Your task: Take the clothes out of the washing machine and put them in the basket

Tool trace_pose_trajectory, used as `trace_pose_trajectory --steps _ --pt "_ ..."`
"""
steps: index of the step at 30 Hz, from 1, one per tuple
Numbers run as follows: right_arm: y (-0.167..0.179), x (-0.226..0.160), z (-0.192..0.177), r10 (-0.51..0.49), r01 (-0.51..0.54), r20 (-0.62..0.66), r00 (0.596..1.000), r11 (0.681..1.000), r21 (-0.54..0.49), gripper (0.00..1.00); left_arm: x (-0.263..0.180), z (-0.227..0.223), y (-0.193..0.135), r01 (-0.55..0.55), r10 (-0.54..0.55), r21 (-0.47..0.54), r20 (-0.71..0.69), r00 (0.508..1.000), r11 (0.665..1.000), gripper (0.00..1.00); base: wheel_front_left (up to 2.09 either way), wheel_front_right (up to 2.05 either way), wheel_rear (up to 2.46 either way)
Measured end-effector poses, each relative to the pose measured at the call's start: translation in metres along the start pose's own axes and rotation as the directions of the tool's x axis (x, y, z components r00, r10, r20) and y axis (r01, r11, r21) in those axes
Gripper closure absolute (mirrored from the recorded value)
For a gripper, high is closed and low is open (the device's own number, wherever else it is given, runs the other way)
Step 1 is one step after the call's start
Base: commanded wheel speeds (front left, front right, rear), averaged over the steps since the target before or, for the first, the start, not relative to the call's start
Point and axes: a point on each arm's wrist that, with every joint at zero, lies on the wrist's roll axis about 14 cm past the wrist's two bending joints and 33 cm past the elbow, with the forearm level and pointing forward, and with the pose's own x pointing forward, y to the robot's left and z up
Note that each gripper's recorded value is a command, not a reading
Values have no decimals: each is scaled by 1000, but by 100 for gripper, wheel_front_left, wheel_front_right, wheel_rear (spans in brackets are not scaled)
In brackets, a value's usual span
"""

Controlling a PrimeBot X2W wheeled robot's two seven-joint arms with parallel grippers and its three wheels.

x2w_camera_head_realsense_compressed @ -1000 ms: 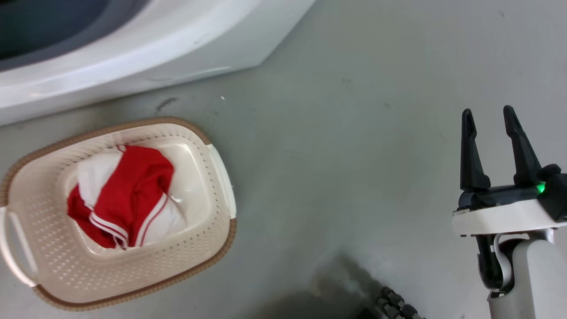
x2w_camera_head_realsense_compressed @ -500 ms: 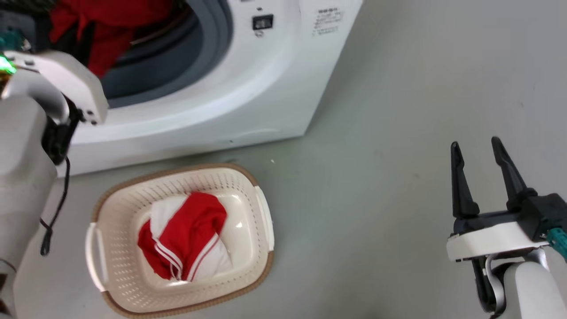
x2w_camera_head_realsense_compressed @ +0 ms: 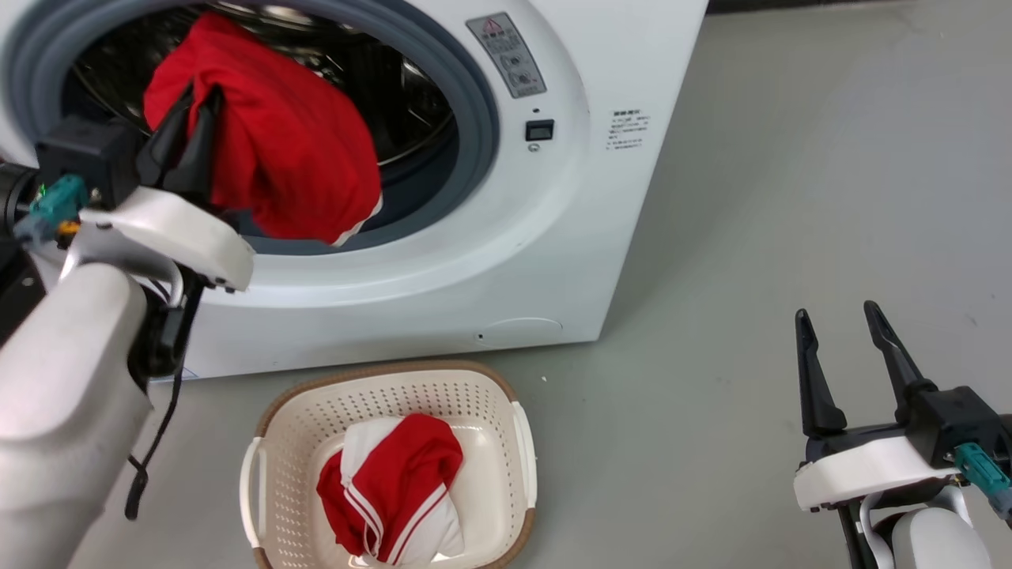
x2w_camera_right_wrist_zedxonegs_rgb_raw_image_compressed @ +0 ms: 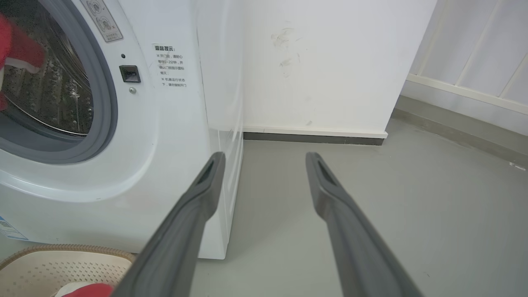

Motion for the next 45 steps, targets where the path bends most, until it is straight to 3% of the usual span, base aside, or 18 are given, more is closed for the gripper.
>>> trace_pose_trajectory --steps 7,13,20,24,34,45 --pt "9 -1 8 26 -26 23 999 1000 8 0 -43 45 -12 -16 16 2 131 991 1000 100 0 0 0" --pt "14 1 12 40 -40 34 999 999 3 0 -75 41 -26 -7 10 -22 121 993 1000 100 0 0 0" --pt "18 7 3 53 -53 13 999 999 -3 0 -103 -30 -52 5 -14 -121 -80 997 993 100 0 0 0" --pt "19 12 -9 57 -57 -19 998 998 -12 0 -118 -89 -59 15 -40 -106 -241 970 994 100 0 0 0" --pt "17 32 -43 55 -58 -93 994 998 -36 0 -145 -220 -75 17 -120 -182 -569 813 983 100 0 0 0" --pt "10 50 -92 39 -49 -190 981 997 -51 0 -168 -333 -62 -35 -107 -156 -808 579 987 100 0 0 0"
